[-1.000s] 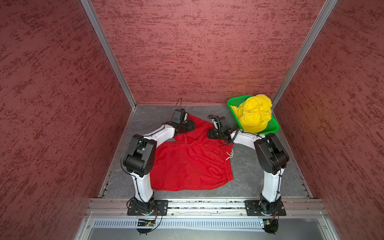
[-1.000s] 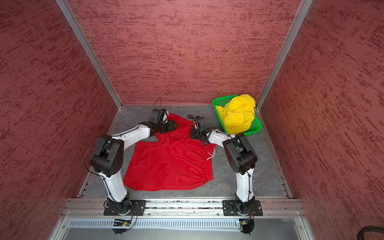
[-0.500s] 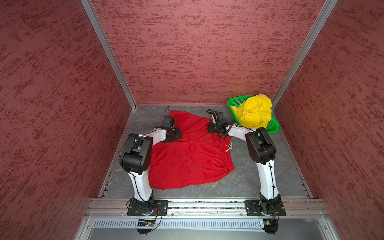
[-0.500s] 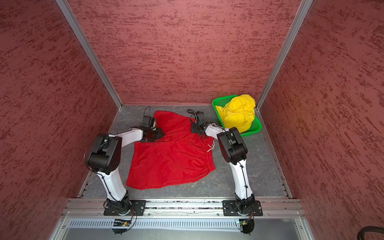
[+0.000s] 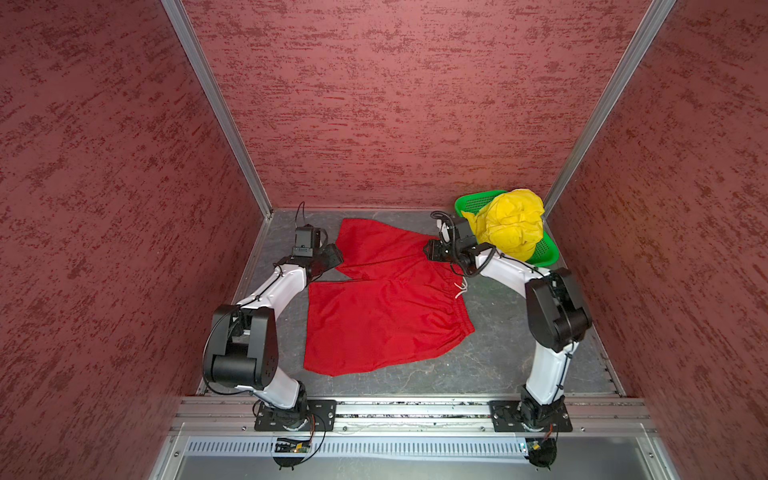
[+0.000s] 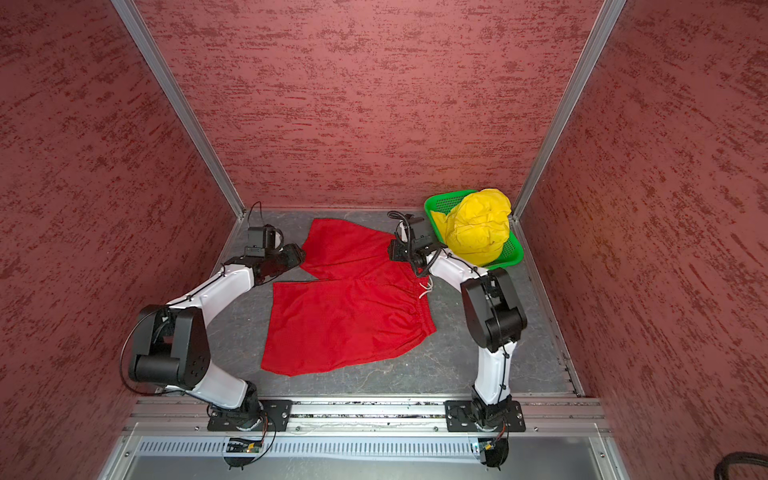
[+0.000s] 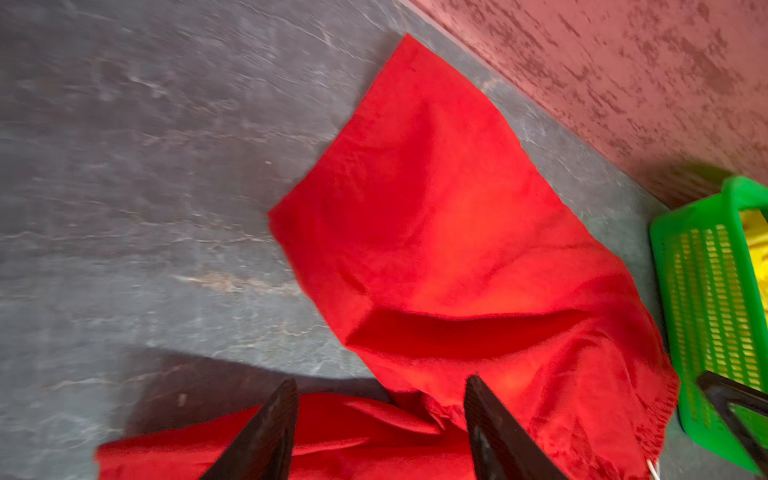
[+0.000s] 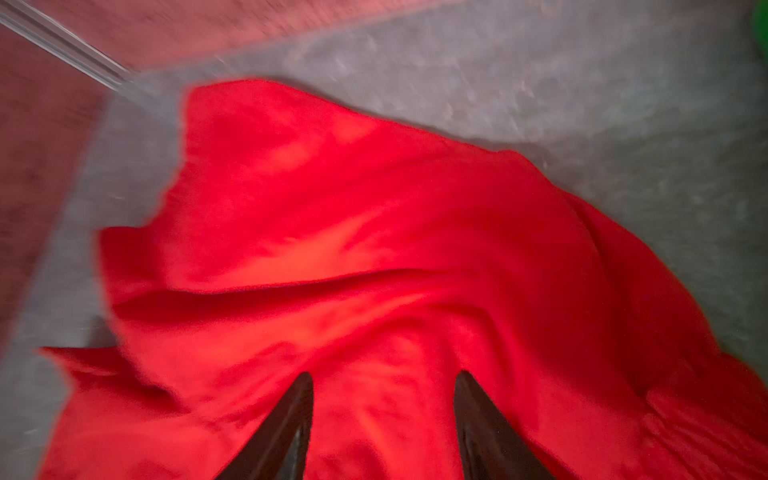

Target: Fold and stack the shorts

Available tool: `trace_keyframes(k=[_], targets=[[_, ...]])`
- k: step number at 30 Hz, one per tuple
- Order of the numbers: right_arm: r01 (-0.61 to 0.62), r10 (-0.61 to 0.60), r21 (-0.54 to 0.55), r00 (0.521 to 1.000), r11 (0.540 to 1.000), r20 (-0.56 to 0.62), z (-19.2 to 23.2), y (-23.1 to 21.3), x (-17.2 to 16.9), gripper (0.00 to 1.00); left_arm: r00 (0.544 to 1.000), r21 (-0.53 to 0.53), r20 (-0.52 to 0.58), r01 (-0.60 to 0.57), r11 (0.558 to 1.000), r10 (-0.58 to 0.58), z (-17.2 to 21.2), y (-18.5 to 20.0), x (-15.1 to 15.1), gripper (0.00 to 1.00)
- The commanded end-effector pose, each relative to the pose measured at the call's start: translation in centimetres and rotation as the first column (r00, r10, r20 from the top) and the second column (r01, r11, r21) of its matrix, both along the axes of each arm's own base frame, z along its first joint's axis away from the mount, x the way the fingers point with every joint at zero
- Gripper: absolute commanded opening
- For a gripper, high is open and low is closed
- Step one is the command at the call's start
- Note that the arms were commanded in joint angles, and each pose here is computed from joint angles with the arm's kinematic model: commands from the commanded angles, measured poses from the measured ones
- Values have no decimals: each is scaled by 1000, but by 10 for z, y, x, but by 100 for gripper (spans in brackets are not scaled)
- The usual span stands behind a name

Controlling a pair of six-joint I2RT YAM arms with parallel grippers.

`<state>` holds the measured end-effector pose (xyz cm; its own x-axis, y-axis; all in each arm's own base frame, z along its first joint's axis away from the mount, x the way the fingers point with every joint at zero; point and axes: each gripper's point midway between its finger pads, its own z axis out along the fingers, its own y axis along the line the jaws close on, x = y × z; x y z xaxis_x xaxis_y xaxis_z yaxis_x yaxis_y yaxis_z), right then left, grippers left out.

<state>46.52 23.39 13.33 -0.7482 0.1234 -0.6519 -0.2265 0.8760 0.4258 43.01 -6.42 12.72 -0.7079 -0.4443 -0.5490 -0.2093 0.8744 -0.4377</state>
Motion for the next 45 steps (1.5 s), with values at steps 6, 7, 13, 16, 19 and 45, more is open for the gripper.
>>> trace_keyframes(k=[6, 7, 13, 16, 19, 45], targets=[[-64, 70, 45, 989, 997, -131, -55, 24, -54, 55, 990, -7, -55, 130, 992, -130, -34, -62, 42, 64], [-63, 69, 42, 988, 997, -141, -60, 24, -57, 55, 990, -7, -66, 124, 992, -124, -37, -63, 47, 64], [-32, 17, -63, 976, 998, -219, -97, 0, -78, 56, 983, -2, -172, 62, 998, -62, -81, -41, 55, 64], [-15, -22, -146, 969, 989, -245, -110, -17, -86, 56, 975, 2, -223, 19, 1000, -18, -99, -22, 45, 64], [13, -68, -206, 963, 978, -262, -118, -37, -87, 57, 971, 21, -237, -28, 999, 32, -105, -2, 32, 65], [-114, 117, 37, 989, 993, -92, -21, 76, -68, 56, 982, -60, -180, 43, 997, -53, -85, -24, 47, 65]])
